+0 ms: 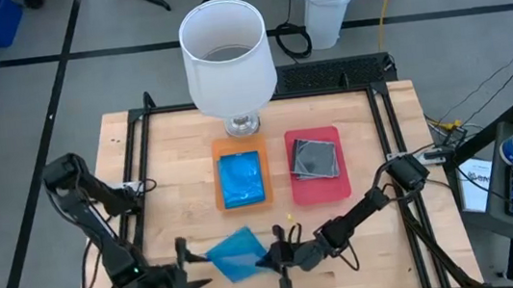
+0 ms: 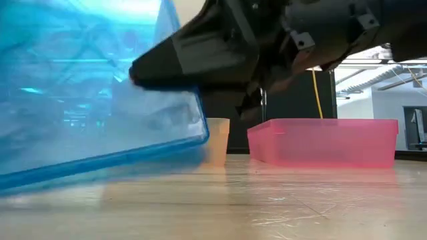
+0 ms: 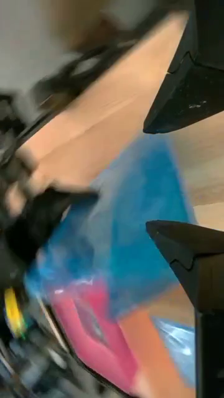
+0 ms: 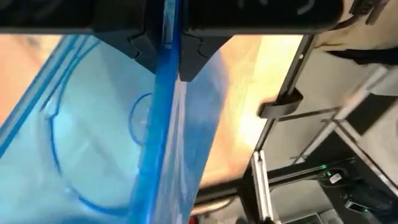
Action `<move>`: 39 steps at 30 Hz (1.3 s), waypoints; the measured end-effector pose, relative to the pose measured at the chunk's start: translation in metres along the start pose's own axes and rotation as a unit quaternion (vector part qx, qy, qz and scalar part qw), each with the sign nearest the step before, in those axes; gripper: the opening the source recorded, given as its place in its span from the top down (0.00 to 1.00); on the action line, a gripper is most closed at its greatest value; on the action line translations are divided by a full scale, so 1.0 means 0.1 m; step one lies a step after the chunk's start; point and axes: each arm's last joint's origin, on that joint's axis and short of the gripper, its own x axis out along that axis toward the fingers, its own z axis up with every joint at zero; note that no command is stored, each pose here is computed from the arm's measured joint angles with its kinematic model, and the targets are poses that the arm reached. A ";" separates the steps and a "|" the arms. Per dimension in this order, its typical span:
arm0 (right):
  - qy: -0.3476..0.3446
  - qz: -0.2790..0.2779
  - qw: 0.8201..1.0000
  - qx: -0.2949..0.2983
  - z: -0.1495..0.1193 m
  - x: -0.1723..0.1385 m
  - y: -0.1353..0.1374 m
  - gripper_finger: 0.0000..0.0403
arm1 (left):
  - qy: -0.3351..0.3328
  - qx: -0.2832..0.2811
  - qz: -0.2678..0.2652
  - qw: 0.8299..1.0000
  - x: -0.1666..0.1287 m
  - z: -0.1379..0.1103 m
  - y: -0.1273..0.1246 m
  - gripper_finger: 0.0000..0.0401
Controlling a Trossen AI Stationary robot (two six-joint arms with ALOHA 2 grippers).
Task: Pick & place jewel cases by type
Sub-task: Put the blue CD case into the orange bin
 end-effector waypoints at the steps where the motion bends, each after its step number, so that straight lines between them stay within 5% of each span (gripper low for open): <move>1: -0.007 -0.003 1.000 -0.014 0.00 -0.01 0.02 0.99 | -0.010 -0.037 0.013 0.999 -0.04 0.03 0.03 0.39; 11: 0.002 -0.010 0.997 -0.075 -0.06 -0.05 0.08 0.99 | -0.019 -0.201 0.047 0.978 -0.05 0.08 0.18 0.36; 18: 0.003 -0.010 0.996 -0.084 -0.06 -0.04 0.07 0.99 | 0.003 -0.237 0.031 0.971 0.13 0.04 0.30 0.19; 26: 0.005 -0.009 0.996 -0.085 -0.07 -0.05 0.07 0.99 | 0.005 -0.232 -0.045 0.972 0.36 0.07 0.45 0.07; 32: 0.007 -0.008 0.996 -0.086 -0.07 -0.05 0.07 0.99 | 0.008 -0.217 -0.044 0.975 0.44 0.07 0.54 0.17; 39: 0.011 0.003 0.996 -0.084 -0.07 -0.05 0.08 0.99 | -0.004 -0.216 -0.073 0.974 0.48 0.13 0.58 0.50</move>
